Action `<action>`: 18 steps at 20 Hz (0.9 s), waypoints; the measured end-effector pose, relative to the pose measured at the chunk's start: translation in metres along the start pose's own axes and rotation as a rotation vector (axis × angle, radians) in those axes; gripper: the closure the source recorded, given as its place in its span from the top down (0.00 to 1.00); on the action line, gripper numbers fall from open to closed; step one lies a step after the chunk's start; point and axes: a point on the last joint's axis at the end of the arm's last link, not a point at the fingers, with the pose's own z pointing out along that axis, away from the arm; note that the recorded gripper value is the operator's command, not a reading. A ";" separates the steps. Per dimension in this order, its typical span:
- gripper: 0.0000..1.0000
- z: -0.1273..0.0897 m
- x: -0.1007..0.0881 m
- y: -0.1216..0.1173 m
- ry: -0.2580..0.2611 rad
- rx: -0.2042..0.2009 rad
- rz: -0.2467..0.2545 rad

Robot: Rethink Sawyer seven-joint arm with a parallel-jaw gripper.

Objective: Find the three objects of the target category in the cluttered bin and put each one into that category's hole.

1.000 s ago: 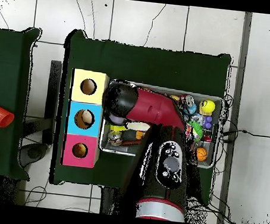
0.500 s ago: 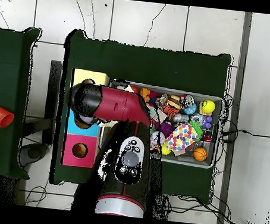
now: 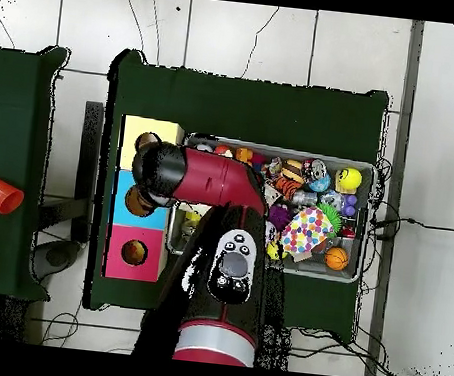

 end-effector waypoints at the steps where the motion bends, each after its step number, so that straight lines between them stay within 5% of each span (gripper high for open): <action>1: 1.00 0.000 -0.001 -0.001 -0.005 -0.002 0.002; 13: 1.00 0.003 -0.033 -0.025 -0.081 -0.039 0.056; 18: 1.00 0.023 -0.047 -0.041 -0.095 -0.047 0.086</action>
